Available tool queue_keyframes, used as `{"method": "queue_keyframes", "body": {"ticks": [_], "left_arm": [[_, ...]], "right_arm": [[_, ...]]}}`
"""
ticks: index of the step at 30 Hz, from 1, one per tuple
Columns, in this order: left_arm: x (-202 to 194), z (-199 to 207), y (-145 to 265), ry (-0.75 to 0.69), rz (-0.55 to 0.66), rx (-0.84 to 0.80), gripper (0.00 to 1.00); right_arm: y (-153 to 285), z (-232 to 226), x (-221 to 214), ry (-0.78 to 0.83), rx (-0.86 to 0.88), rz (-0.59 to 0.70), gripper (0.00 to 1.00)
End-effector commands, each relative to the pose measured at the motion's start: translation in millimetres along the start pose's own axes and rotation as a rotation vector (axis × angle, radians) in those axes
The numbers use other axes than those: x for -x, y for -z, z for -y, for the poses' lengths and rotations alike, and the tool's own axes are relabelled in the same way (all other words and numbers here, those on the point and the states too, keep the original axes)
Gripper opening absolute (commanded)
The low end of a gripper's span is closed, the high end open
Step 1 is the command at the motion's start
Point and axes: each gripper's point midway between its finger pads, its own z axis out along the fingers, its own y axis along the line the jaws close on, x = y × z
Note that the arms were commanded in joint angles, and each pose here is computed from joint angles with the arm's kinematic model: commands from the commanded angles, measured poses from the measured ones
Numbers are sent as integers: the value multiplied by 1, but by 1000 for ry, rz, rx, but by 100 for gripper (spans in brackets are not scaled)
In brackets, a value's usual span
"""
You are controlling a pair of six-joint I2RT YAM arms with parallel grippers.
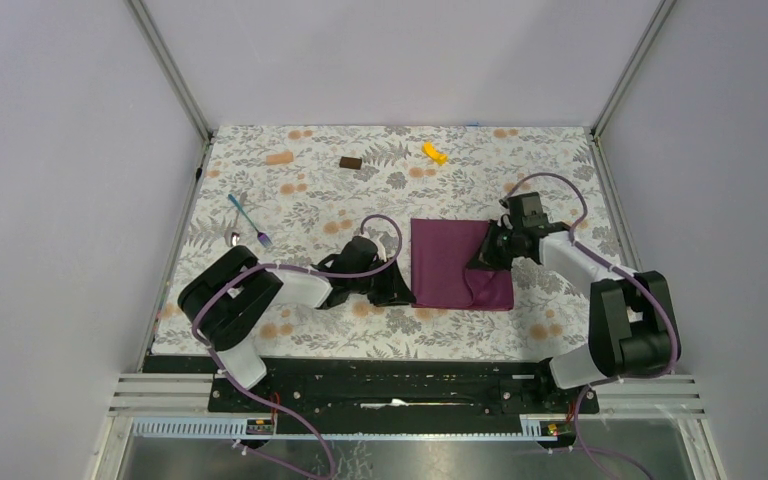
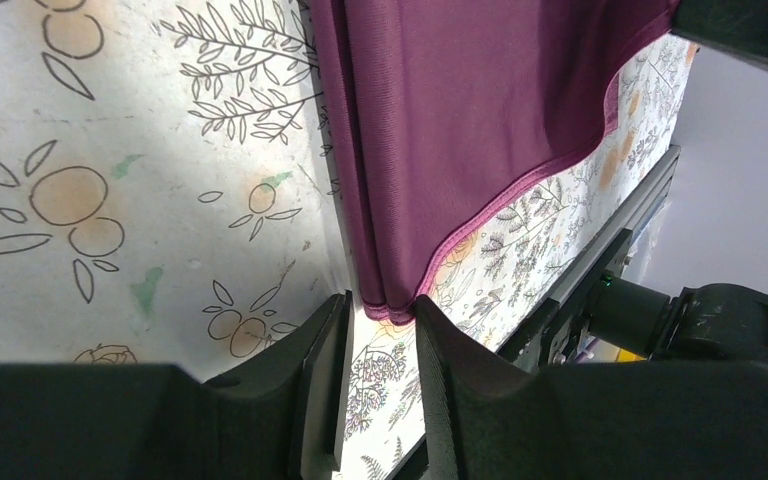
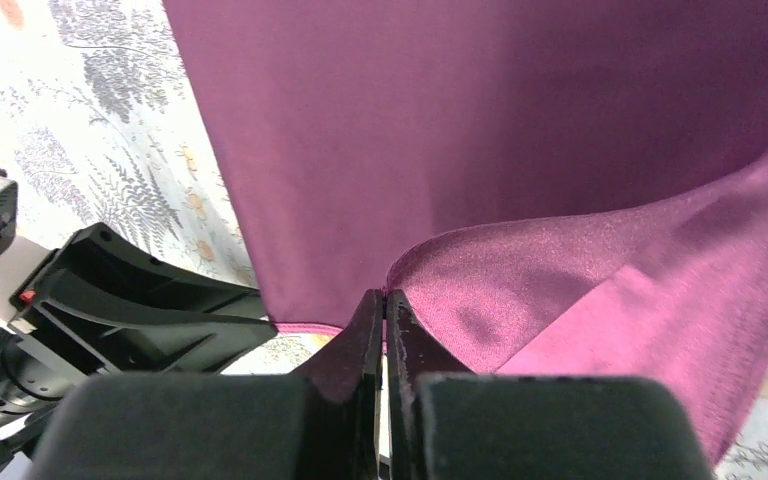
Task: Fold the napkin into a case and place the utensils inside
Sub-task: Fold the top corner of the square-folded napkin into a folded napkin.
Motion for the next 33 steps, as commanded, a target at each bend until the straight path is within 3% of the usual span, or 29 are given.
{"method": "queue_keyframes", "body": {"ticks": [1, 12, 22, 33], "left_arm": [[-4, -26, -3, 11, 7, 83, 34], [-13, -43, -8, 18, -23, 127, 29], [-21, -62, -6, 12, -45, 206, 20], [-29, -68, -9, 13, -80, 205, 18]], "right_arm": [[-3, -30, 16, 51, 58, 27, 0], [-31, -72, 16, 70, 151, -34, 0], [-66, -123, 64, 50, 230, -12, 0], [-101, -134, 71, 46, 224, -35, 0]]}}
